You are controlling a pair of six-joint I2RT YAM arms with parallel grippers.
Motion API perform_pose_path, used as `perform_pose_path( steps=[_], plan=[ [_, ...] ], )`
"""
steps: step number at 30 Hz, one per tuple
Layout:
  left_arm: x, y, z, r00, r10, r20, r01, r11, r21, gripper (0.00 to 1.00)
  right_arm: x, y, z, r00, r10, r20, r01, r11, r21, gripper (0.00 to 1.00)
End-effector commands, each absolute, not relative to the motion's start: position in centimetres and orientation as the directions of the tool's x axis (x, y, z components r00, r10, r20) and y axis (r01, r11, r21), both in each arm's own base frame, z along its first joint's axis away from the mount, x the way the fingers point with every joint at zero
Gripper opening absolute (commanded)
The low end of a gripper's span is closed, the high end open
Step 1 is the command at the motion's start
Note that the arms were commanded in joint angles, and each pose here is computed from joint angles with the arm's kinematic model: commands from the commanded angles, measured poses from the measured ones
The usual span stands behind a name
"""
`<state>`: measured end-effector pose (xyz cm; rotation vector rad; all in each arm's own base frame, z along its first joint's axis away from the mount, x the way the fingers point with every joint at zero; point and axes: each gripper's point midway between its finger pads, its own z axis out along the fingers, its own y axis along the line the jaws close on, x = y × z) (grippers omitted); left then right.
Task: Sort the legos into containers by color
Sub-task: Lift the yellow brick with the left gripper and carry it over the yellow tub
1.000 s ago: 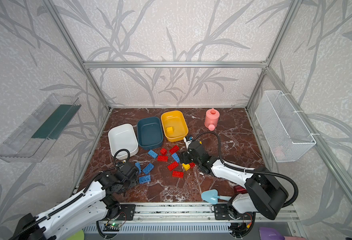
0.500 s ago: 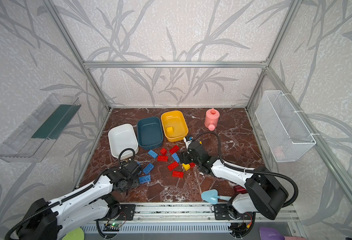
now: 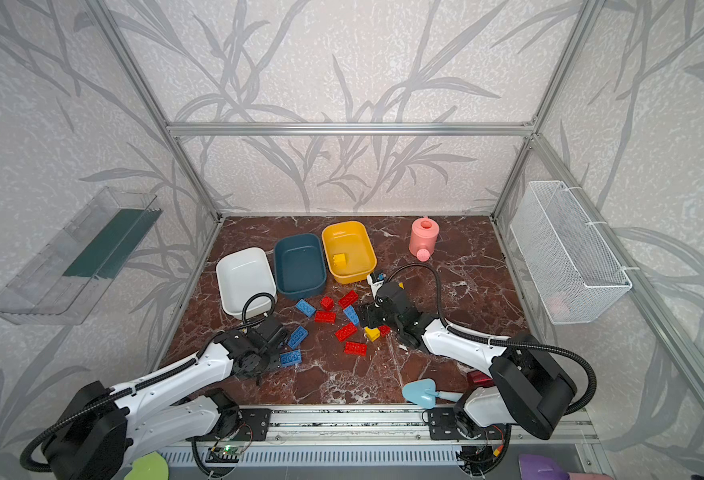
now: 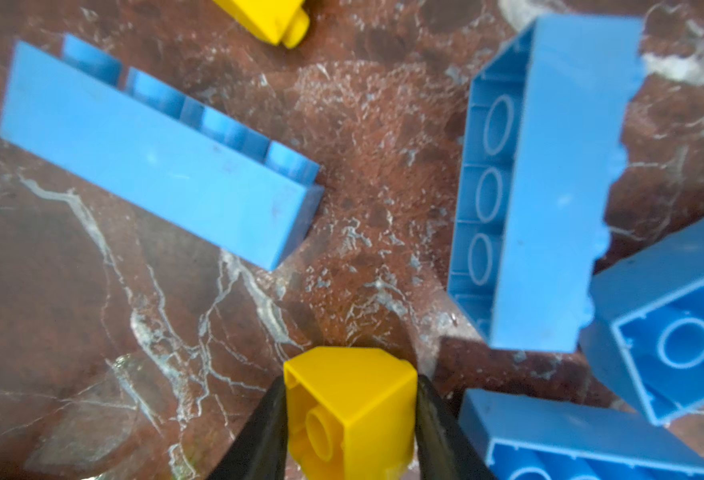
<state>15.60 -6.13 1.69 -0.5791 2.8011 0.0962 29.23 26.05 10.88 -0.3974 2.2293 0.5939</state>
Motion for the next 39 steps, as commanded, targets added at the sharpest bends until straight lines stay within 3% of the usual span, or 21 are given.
perform_pose_path(
  steps=[1,12,23,34,39],
  plan=[
    [16.3,-5.9,3.1,-0.870,-0.378,-0.316,-0.403,0.915,0.015,0.43,29.4,26.7,11.6,-0.636,-0.083,-0.767,-0.468,0.832,0.297,0.79],
    [21.4,-8.7,10.9,-0.855,-0.286,-0.433,-0.292,0.955,-0.054,0.43,29.1,26.6,12.4,-0.629,-0.068,-0.774,-0.473,0.824,0.312,0.79],
    [31.9,-15.7,16.1,-0.870,-0.150,-0.469,-0.112,0.988,-0.109,0.43,29.0,26.5,12.9,-0.626,-0.051,-0.778,-0.470,0.821,0.324,0.80],
    [43.6,-22.9,16.1,-0.892,-0.063,-0.447,0.006,0.988,-0.152,0.43,29.7,25.5,12.6,-0.624,-0.043,-0.780,-0.440,0.845,0.305,0.81],
    [46.9,-25.1,14.1,-0.903,-0.059,-0.425,0.017,0.985,-0.174,0.42,29.9,25.1,12.4,-0.625,-0.040,-0.779,-0.429,0.852,0.300,0.81]
  ],
)
